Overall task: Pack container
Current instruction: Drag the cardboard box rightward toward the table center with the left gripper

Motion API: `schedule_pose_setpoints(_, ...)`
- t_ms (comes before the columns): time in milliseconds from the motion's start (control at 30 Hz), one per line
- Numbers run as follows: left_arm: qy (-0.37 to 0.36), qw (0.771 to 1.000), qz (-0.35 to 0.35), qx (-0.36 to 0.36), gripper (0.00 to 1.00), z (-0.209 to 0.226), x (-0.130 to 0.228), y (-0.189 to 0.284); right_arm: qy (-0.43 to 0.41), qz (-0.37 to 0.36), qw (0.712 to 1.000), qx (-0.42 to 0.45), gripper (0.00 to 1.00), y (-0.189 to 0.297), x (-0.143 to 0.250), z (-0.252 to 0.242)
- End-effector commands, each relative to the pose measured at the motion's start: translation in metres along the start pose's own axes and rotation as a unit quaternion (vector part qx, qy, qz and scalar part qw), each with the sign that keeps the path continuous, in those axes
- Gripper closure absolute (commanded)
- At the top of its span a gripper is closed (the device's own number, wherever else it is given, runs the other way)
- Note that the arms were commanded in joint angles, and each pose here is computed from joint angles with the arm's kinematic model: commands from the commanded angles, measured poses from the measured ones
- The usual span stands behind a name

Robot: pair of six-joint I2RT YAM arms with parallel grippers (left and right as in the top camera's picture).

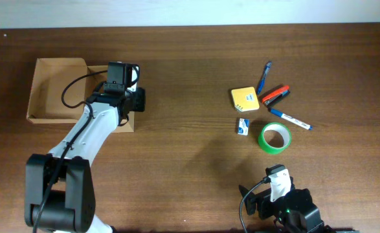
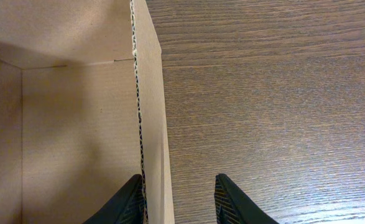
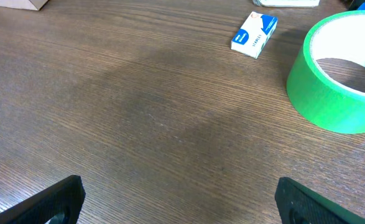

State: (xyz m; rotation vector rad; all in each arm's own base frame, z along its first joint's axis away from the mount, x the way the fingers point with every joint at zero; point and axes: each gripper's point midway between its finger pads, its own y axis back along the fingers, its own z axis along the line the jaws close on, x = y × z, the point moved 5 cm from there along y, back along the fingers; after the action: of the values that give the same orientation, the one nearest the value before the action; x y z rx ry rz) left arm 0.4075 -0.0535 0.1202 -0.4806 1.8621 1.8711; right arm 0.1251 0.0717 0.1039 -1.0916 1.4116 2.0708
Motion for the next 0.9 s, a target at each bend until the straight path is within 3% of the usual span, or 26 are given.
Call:
schedule_pose_setpoints(0,0.002,1.0,-0.005,-0.006,0.66,0.0026,-0.0062,-0.0012,-0.003,-0.002,1.0,-0.005,0.01,-0.0009,0.0009,0.0014)
schedule_pose_setpoints(67,0.002,1.0,-0.005,-0.006,0.72,0.0026,-0.0062,-0.0012,-0.003,-0.002,1.0,-0.005,0.01,-0.0009,0.0009,0.0014)
schedule_pose_setpoints(300,0.002,1.0,-0.005,-0.006,0.73,0.0026,-0.0062,-0.0012,-0.003,-0.002,1.0,-0.005,0.01,-0.0009,0.0009,0.0014)
schedule_pose_setpoints(567,0.002,1.0,-0.005,-0.006,0.89,0.0026,-0.0062,-0.0012,-0.003,-0.002,1.0,-0.005,0.01,-0.0009,0.0009,0.0013)
schedule_pose_setpoints(867,0.002,1.0,-0.006,-0.006,0.98,0.0024,-0.0064,-0.0011,-0.003,-0.002,1.0,-0.005,0.01,-0.0009,0.0009,0.0013)
